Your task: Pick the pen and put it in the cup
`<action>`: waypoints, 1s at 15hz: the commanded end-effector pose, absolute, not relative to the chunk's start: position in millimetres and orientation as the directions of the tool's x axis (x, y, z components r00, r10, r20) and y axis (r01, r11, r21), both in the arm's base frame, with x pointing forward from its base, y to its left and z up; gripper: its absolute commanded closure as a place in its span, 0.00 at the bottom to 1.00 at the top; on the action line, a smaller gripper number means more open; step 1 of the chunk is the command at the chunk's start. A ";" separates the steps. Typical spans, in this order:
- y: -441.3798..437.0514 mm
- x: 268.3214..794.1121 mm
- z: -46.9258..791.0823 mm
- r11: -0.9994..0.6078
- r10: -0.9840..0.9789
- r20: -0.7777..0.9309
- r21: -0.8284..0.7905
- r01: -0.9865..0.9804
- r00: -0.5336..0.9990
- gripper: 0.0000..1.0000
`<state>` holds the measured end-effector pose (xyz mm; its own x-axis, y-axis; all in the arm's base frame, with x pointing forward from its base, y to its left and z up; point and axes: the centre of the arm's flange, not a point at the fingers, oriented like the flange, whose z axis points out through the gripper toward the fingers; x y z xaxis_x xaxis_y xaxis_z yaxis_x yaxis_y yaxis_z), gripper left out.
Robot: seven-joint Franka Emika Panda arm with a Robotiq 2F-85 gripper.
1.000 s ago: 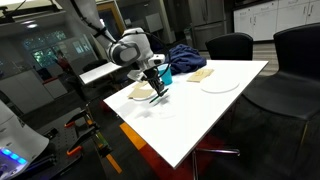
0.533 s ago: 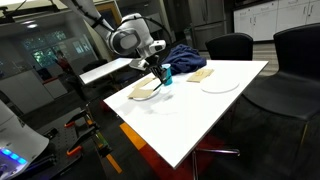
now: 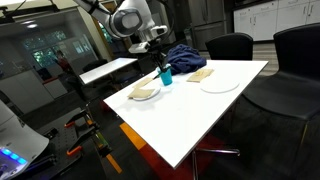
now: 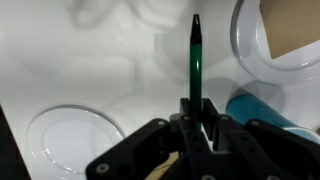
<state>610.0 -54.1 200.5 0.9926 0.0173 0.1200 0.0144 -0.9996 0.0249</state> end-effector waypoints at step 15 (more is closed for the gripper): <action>-69.9 620.6 319.4 -0.994 0.055 -0.019 0.090 0.057 0.998 0.85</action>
